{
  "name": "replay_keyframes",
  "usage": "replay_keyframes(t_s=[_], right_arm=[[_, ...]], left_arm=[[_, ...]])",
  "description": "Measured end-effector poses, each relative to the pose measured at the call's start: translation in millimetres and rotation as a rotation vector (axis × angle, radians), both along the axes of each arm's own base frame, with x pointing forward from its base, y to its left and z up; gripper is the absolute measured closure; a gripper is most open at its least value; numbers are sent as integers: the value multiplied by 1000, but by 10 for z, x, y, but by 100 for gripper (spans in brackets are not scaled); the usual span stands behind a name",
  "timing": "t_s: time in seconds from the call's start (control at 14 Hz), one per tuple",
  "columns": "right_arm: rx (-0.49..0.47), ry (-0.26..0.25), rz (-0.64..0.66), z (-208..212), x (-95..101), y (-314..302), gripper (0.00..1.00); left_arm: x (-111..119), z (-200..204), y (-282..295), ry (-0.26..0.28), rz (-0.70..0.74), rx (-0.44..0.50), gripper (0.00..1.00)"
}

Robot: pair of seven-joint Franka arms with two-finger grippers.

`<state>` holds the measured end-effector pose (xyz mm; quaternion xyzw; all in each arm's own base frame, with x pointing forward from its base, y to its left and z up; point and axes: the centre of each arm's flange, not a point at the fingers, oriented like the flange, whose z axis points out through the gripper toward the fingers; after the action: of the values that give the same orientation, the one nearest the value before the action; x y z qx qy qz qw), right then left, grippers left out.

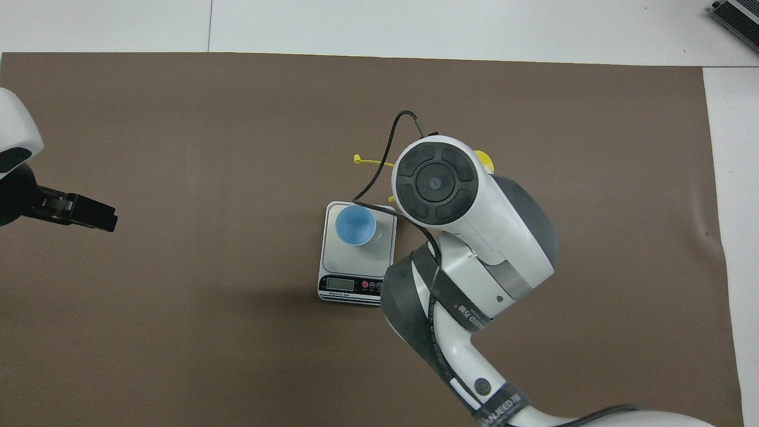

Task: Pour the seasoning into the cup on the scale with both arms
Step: 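Turn the bottle upright and carry it back with the right gripper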

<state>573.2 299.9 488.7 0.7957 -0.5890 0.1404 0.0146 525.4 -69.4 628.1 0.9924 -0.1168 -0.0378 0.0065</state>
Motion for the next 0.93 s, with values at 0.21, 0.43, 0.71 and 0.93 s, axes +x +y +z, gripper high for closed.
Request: replay_keyframes(t_s=[0.21, 0.43, 0.71, 0.93], right_arm=[[102, 83, -46, 118, 11, -279, 46], [234, 156, -125, 176, 119, -695, 46], [406, 251, -218, 5, 229, -1213, 46], [540, 303, -281, -154, 289, -1695, 46]], left_arm=[[-11, -19, -5, 5, -1, 1, 0], [-18, -21, -6, 6, -1, 1, 0], [-20, -27, -10, 7, -2, 2, 0], [-26, -35, -24, 9, -5, 2, 0]])
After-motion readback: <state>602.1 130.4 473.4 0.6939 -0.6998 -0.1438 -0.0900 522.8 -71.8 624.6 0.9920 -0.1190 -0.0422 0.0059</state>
